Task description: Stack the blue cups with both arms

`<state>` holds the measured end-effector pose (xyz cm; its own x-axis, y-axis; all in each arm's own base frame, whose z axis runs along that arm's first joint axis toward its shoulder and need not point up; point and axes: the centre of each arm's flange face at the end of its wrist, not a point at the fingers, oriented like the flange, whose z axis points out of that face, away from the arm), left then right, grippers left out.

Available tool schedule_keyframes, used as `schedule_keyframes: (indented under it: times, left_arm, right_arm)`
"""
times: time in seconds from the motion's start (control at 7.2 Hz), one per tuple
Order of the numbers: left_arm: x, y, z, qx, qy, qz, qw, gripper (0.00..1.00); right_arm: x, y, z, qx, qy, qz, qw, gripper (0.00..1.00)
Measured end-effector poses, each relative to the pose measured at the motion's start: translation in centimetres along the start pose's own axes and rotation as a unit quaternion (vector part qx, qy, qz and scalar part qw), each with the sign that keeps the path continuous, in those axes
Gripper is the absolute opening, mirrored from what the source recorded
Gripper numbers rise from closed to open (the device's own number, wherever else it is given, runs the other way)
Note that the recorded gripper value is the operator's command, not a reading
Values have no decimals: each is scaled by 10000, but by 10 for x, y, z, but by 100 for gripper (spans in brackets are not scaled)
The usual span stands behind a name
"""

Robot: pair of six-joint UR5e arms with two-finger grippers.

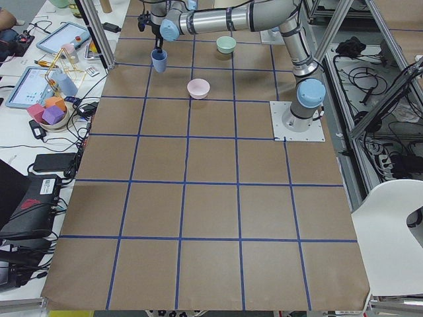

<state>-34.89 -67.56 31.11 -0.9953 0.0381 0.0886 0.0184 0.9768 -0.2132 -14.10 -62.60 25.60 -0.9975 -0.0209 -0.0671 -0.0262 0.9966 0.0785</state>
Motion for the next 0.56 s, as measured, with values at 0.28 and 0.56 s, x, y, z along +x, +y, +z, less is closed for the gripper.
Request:
schedule_keyframes:
  times: [0.28,0.56]
  left_arm:
    - [31,-1,18,268,109,212,9994,0]
    - [35,0,35,185,-24,314,9993,0]
  right_arm:
    - [-3,1,-23,40,6,-61,10000,0]
    - [-8,0,-52,-5,-36,-82,10000,0]
